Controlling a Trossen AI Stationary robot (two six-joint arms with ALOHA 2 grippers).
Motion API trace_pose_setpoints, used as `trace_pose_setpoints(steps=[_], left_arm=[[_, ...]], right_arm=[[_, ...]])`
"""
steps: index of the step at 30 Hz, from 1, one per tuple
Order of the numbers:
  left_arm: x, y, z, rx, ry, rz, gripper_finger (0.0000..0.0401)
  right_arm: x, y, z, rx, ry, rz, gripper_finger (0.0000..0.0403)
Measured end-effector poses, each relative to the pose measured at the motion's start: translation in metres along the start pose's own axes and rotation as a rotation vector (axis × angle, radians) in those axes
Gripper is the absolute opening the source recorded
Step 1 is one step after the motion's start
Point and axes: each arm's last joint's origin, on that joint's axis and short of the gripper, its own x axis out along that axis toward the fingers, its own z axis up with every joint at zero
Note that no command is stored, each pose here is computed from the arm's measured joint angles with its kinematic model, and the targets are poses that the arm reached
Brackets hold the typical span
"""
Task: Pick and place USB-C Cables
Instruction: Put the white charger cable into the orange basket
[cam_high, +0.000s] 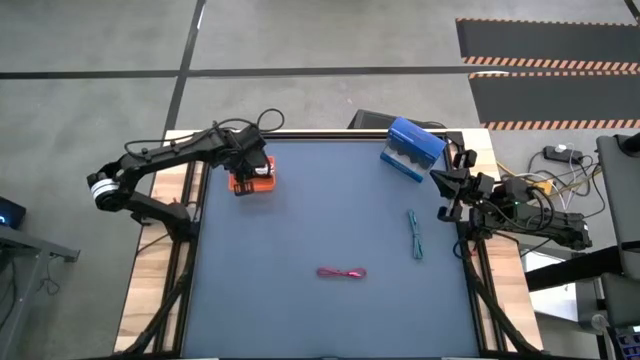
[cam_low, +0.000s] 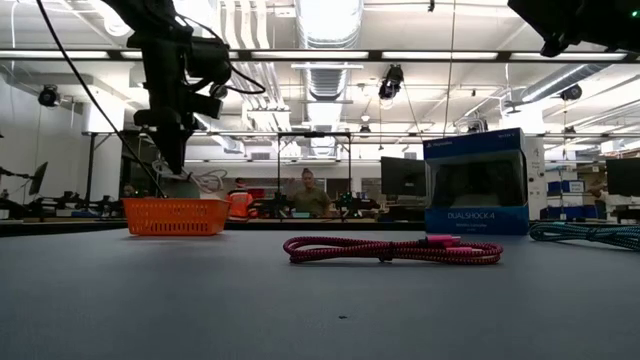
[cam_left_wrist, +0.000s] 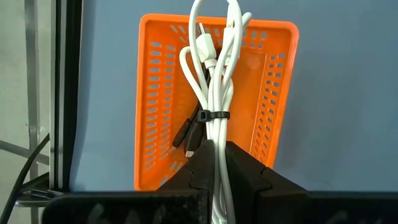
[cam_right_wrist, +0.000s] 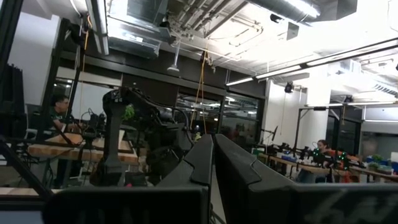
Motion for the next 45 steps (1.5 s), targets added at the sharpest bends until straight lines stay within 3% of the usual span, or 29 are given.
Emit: trace_pose_setpoints(steps=[26, 45], left_arm=[[0.013, -0.004, -0.009, 0.091, 0.075, 0.068, 0.001], [0.035, -0.011, -0.018, 0.086, 0.07, 0.078, 0.001]], right_arm=[[0.0, 0.0, -0.001, -0.009, 0.014, 0.003, 0.0009], [0.0, 0.0, -0.001, -0.001, 0.013, 0.003, 0.0009]])
